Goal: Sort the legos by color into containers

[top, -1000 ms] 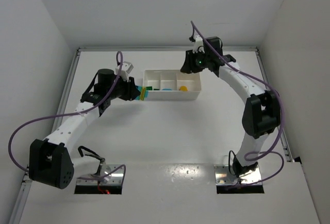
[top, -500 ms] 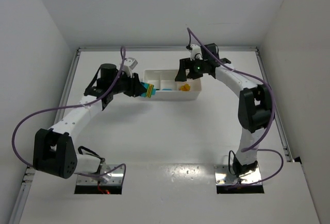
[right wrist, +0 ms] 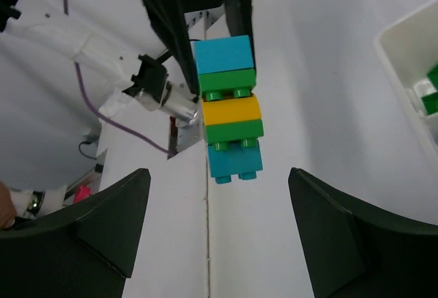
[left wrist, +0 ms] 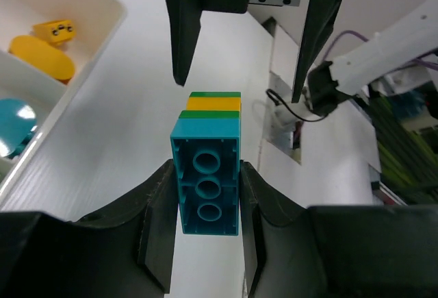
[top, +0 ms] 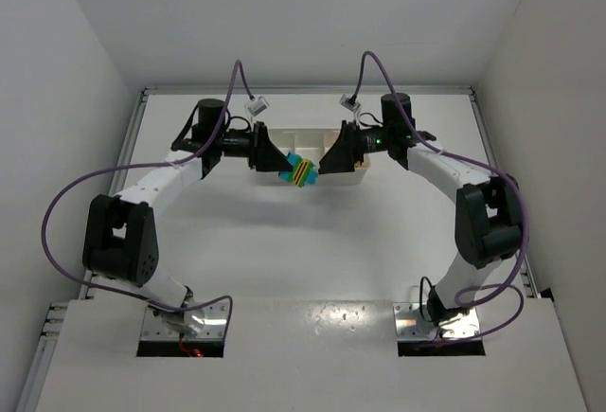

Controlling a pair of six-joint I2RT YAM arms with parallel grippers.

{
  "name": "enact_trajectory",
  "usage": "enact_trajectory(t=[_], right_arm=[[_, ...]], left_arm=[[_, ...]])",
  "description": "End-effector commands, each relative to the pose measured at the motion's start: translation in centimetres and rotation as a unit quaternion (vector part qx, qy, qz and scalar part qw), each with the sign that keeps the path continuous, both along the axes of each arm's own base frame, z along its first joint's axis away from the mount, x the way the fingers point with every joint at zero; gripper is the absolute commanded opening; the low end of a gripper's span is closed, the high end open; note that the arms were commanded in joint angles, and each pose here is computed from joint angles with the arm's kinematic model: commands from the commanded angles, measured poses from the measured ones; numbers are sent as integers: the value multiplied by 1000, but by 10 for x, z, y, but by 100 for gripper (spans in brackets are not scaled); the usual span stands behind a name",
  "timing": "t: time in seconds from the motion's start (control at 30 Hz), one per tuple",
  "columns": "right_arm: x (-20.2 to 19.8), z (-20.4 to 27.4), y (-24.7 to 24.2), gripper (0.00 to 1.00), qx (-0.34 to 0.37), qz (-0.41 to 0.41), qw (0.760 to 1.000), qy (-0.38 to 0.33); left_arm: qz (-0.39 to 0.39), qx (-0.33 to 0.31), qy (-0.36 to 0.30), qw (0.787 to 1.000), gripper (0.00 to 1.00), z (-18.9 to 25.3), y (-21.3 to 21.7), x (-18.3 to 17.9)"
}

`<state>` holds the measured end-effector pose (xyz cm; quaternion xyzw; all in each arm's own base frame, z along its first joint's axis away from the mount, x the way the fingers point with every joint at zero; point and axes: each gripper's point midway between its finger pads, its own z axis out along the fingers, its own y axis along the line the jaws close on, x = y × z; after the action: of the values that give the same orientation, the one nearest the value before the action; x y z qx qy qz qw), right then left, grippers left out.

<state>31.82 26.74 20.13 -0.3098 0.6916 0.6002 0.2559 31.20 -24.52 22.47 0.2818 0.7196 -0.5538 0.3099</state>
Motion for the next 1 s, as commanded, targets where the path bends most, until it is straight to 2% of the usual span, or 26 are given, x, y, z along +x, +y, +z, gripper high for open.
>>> enact_trajectory(t=[0.0, 0.33, 0.6, 0.73, 0.77, 0.8, 0.83, 0.97], right_arm=[[-24, 35, 3, 82, 46, 74, 994, -72], [-32, 23, 8, 82, 20, 71, 995, -66], [-28, 36, 23, 79, 30, 81, 993, -74], [-34, 36, 29, 61, 33, 95, 993, -68], [-34, 36, 29, 51, 33, 95, 993, -68], [-35, 31, 29, 47, 33, 99, 993, -58], [-35, 31, 29, 39, 33, 99, 993, -58], [-39, 28, 28, 30, 33, 103, 993, -47]], left_arm=[[-82, -47, -17, 995, 0, 31, -2, -16], [-113, -53, -18, 992, 0, 34, -8, -21], [-114, -50, -17, 992, 0, 35, -10, -24], [-105, -45, -23, 993, 0, 33, -11, -21], [-105, -45, -23, 993, 0, 33, -11, -21], [-100, -42, -24, 994, 0, 32, -11, -19], [-100, -42, -24, 994, 0, 32, -11, -19], [-87, -36, -30, 995, 0, 30, -8, -13]])
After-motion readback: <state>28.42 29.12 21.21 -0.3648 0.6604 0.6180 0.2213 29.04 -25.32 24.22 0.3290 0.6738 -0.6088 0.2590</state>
